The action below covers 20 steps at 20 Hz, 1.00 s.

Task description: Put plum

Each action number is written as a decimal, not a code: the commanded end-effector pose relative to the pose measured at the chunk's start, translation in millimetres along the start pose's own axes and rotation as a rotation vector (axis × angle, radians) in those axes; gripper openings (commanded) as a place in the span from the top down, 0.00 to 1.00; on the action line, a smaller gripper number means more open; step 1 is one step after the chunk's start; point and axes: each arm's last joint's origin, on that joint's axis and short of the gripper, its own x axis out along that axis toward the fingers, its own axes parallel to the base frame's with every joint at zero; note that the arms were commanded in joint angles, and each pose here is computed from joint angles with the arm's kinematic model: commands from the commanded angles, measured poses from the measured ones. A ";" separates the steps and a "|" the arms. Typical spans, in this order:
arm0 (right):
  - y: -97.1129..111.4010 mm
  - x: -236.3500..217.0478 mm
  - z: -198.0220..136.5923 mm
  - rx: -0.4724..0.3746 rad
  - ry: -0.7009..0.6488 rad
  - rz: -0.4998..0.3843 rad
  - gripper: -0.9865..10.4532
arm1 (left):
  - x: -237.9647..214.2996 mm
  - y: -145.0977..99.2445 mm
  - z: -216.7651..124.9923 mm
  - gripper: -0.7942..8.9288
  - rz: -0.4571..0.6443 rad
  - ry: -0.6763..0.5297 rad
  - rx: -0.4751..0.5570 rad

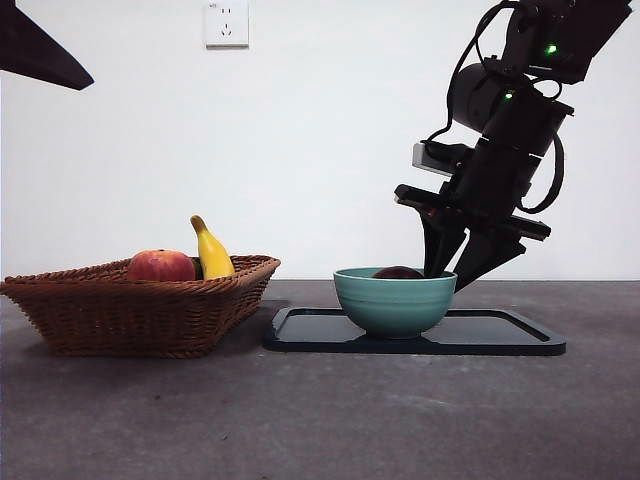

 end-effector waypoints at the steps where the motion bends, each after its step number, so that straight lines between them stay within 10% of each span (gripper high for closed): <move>1: 4.1 -21.6 11.1 -0.007 -0.074 -0.021 0.77 | 0.2 -0.9 2.1 0.53 -0.007 -0.003 0.015; 12: 44.2 -212.3 -39.5 -0.113 -0.229 0.066 0.77 | 0.2 -0.9 2.1 0.53 -0.007 -0.003 0.016; 20: 49.0 -233.4 -136.8 -0.174 -0.249 0.203 0.77 | 0.2 -0.9 2.1 0.53 -0.007 -0.003 0.016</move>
